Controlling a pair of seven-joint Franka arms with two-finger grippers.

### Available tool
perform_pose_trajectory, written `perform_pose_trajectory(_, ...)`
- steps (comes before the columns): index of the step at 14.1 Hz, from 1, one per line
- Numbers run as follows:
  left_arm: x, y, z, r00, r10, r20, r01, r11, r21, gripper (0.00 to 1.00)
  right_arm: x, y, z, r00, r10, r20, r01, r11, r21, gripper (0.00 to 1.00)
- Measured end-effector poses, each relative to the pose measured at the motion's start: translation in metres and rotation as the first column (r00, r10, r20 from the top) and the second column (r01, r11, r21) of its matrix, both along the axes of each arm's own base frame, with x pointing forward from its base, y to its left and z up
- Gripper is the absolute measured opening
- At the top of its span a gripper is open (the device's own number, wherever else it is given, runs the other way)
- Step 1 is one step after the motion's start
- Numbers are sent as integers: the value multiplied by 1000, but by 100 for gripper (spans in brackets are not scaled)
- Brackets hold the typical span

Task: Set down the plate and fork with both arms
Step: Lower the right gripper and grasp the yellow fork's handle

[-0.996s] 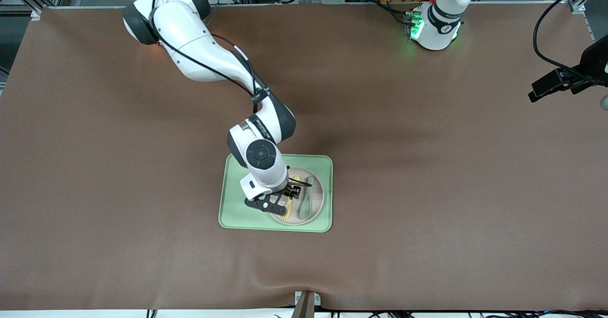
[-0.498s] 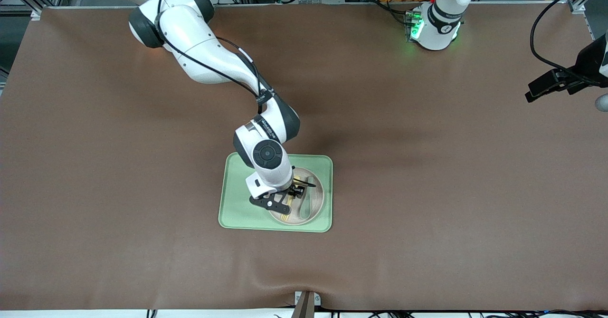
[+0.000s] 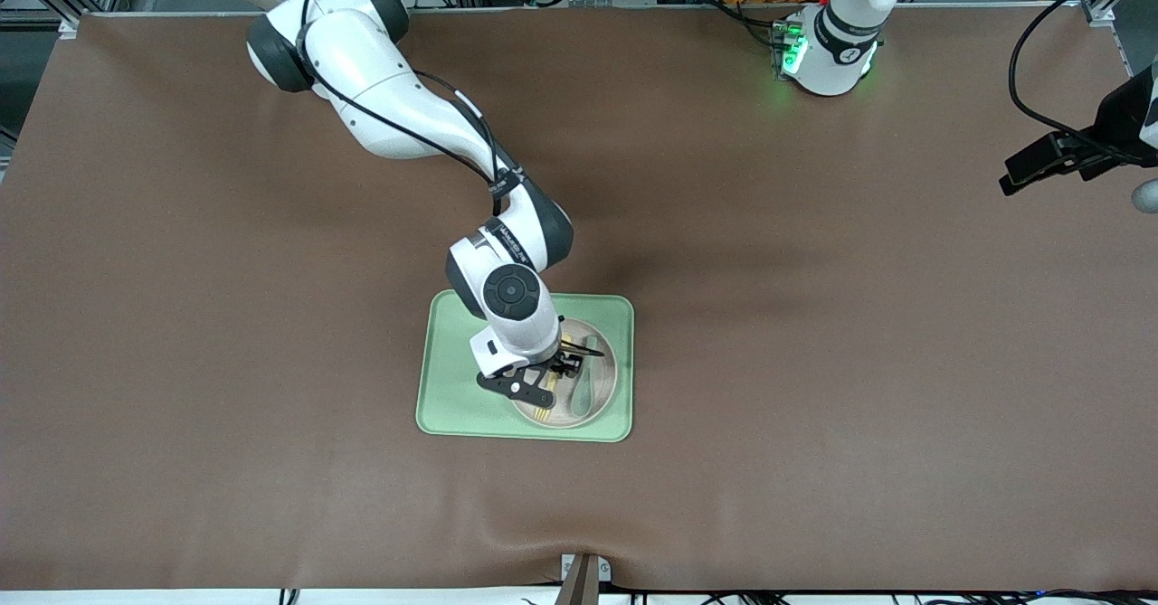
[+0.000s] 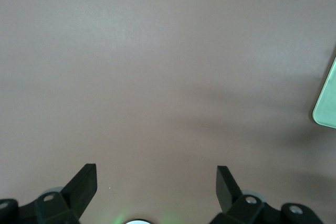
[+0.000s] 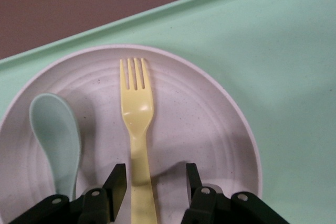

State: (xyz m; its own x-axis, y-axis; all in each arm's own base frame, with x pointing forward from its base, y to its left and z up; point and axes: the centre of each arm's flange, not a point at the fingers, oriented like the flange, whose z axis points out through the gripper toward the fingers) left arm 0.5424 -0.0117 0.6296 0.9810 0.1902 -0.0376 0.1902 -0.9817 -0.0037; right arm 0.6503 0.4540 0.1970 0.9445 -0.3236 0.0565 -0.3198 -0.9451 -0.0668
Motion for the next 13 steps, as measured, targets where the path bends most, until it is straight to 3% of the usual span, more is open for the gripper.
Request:
perform_pose_trajectory(4,1,0,-2,1000,0,2,0,1000,0,100,-1,2,-7,1000,-3,0,3,1000,0,51)
perform_pose_trajectory(7,1,0,-2,1000,0,4,0,1000,0,100,0,2,-5,1000,-4,2,4,1000,1,18)
perform_pose_trajectory(13,1,-1,-3,1000,-2,3,2,1000,0,100,6,1,18,999,-30,-13,30,999,15,18)
